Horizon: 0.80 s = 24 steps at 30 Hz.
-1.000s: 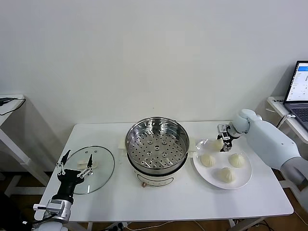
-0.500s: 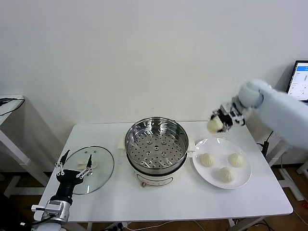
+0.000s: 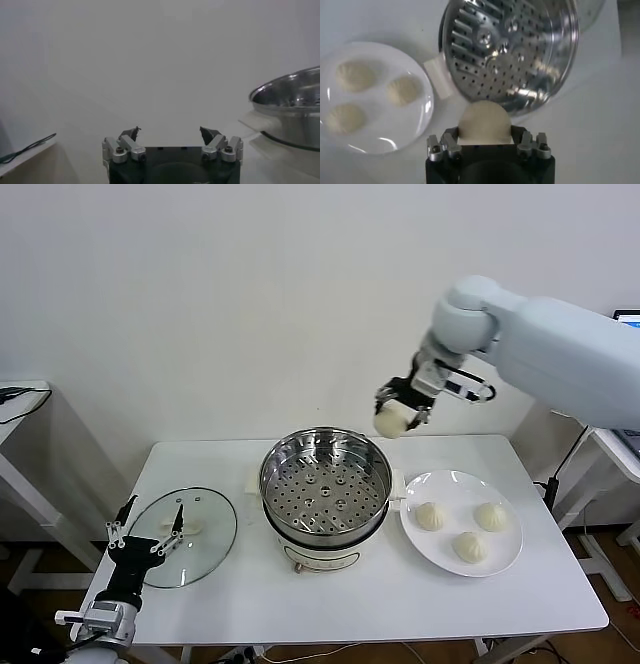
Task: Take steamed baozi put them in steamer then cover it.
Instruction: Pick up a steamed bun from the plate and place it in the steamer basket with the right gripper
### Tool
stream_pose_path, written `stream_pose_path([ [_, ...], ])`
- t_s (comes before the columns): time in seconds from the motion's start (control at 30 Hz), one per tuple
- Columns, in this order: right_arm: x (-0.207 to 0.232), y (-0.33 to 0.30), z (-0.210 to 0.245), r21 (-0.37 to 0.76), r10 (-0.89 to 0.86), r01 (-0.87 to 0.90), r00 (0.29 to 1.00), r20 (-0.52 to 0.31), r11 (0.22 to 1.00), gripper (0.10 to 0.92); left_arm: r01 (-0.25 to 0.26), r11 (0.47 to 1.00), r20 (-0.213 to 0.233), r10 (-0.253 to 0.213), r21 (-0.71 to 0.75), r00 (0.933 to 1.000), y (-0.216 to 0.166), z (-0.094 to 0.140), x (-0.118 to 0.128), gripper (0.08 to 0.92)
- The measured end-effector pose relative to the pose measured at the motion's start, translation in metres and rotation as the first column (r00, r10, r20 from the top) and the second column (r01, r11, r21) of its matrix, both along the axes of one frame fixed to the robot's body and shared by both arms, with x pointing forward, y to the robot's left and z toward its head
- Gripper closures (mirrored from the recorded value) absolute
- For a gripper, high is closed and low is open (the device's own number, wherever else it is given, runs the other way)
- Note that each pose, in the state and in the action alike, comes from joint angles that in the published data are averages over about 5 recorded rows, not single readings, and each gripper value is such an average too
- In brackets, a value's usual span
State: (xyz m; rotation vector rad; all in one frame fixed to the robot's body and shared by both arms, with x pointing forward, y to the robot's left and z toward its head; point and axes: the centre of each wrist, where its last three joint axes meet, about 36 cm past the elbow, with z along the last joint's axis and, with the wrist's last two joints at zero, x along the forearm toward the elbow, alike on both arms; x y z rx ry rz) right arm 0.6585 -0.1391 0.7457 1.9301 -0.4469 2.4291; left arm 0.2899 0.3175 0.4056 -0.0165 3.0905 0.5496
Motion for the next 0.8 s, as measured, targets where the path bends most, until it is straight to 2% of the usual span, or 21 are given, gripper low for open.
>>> stream_pose_path([
  [0.33, 0.011, 0.057, -0.037, -0.075, 0.177, -0.178, 0.984, -0.028, 0.981, 0.318, -0.012, 1.000, -0.003, 0.012, -0.001, 0.9999, 0.008, 0.000, 0.000, 0.177],
  [0.8, 0.044, 0.075, -0.095, -0.071, 0.191, -0.195, 0.980, -0.057, 0.978, 0.318, -0.021, 1.000, -0.011, 0.021, -0.004, 0.9997, 0.015, -0.003, -0.002, 0.177],
])
